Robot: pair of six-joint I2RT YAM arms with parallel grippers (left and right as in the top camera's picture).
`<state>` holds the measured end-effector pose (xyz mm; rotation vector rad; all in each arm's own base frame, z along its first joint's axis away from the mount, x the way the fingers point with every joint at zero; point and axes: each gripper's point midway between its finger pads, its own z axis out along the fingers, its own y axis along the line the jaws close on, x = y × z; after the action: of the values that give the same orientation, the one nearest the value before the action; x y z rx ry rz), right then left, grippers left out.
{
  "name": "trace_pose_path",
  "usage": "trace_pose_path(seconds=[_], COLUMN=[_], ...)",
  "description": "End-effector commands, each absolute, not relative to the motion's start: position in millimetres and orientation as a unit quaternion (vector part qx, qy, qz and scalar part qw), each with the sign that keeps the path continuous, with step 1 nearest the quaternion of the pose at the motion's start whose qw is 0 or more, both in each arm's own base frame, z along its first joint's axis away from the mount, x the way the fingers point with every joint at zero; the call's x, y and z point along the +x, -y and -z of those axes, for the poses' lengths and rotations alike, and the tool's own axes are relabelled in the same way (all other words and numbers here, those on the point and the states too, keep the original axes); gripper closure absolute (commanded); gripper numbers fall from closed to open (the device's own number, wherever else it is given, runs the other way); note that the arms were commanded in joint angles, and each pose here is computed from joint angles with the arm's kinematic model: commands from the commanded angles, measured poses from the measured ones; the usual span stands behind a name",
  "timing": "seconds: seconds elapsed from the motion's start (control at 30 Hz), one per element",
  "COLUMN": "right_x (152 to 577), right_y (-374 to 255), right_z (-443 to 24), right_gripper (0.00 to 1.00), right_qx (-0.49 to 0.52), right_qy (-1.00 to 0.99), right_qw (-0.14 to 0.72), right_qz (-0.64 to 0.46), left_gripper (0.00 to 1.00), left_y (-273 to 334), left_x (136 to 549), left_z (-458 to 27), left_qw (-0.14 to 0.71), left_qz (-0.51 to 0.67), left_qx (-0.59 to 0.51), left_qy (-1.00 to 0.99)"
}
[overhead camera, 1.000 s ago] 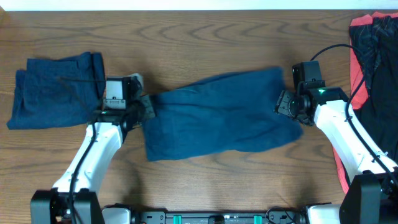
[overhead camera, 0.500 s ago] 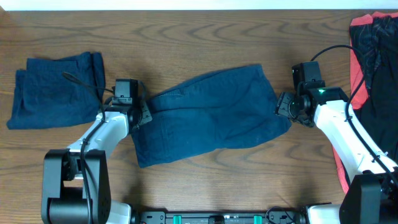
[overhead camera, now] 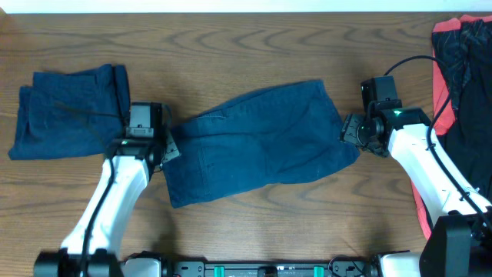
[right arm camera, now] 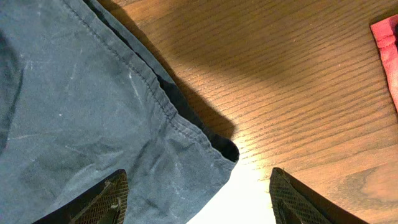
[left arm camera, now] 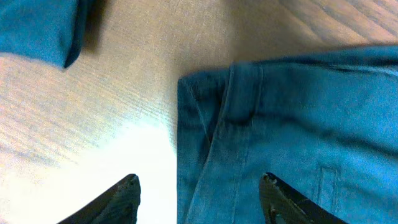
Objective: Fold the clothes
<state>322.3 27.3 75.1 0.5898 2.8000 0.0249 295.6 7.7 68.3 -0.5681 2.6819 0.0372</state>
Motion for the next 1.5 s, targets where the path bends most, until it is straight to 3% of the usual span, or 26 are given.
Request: trace_pose_path(seconds=[0.0,0.23,0.5,0.67,0.77,0.83,1.03,1.1,1.13,1.17,1.2,1.27,1.3,1.33,1.47], right_x=[322,321,320,320,320,320,320,321,321,320,320,319,320,322,323], right_y=[-26,-26,-26,-26,-26,-26,-27,-34,-43,-56,-73,-97,-104,-109,-136], right_z=[-76,-76,-76,-76,-76,-76,-76,-76,-76,-77,-80,-85,-86,-87,-89], right_gripper=[0.29,0.28,0.28,0.28,0.29,0.28,0.28,0.29,0.33,0.49,0.57,0.67,0.88,0.99,0.99], right_qx=[0.199,0.199,0.199,0.199,0.199,0.199,0.19,0.159,0.126,0.078,0.014,-0.056,-0.066,-0.074,-0.111], right_qy=[-0.97,-0.97,-0.97,-0.97,-0.97,-0.97,-0.972,-0.978,-0.982,-0.986,-0.986,-0.977,-0.975,-0.973,-0.965], right_qw=[0.141,0.139,0.137,0.137,0.137,0.137,0.137,0.136,0.133,0.131,0.132,0.139,0.143,0.149,0.162], right_qz=[-0.009,-0.009,-0.008,-0.008,-0.008,-0.008,-0.009,-0.023,-0.042,-0.069,-0.105,-0.149,-0.156,-0.158,-0.174], left_gripper=[0.31,0.12,0.11,0.35,0.62,0.74,0.94,0.94,0.94,0.94,0.94,0.94,0.94,0.94,0.94], left_y=[2,5,30,55,63,65,63,58,57,57,57,57,57,57,57], left_x=[289,270,271,266,259,255,249,250,251,253,254,256,256,255,256], left_z=[-70,-25,15,29,32,31,20,7,-1,-10,-21,-42,-55,-66,-106], left_qw=[0.18,0.117,0.057,0.012,-0.012,-0.02,-0.026,-0.022,-0.02,-0.016,-0.011,-0.005,-0.003,0.0,0.026], left_qz=[0.019,0.017,0.075,0.138,0.157,0.16,0.157,0.148,0.148,0.15,0.15,0.152,0.153,0.153,0.159], left_qx=[-0.213,-0.247,-0.24,-0.237,-0.237,-0.238,-0.212,-0.207,-0.202,-0.196,-0.192,-0.19,-0.19,-0.189,-0.18], left_qy=[-0.96,-0.962,-0.966,-0.962,-0.959,-0.958,-0.964,-0.967,-0.968,-0.969,-0.97,-0.97,-0.97,-0.97,-0.97])
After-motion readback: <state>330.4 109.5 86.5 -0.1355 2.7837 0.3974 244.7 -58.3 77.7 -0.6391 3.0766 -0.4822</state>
